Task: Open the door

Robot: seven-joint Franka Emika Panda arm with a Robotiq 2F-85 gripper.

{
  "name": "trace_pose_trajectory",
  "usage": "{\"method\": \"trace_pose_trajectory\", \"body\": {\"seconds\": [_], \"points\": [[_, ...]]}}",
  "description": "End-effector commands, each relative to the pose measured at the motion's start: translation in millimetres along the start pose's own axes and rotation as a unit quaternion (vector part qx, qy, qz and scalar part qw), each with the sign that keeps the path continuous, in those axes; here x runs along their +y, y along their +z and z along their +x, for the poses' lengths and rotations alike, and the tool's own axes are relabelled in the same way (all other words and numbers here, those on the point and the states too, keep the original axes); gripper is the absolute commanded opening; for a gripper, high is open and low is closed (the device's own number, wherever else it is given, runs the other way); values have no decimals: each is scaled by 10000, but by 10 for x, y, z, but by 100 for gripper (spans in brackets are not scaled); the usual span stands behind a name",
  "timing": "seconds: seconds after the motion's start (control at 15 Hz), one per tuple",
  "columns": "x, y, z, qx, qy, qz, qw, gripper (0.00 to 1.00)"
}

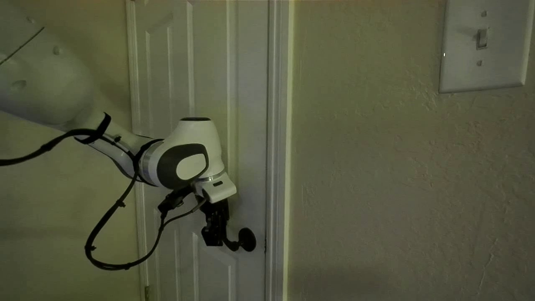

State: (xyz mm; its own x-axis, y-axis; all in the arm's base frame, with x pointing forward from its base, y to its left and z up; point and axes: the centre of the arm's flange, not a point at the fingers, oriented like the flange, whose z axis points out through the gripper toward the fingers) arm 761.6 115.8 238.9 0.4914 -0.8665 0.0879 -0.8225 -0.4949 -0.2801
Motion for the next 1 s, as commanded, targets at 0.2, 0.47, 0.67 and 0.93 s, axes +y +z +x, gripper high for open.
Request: {"method": "trace_pose_trajectory", "body": {"seconds": [0.2,0.47,0.67,0.93], "points": [[155,270,20,-130,13,-83,9999,14],[271,478,39,-138,132,-2,9998,12],[384,587,44,-107,154,-25,9998,7],[597,728,11,-124,210,-109,9996,6]]}}
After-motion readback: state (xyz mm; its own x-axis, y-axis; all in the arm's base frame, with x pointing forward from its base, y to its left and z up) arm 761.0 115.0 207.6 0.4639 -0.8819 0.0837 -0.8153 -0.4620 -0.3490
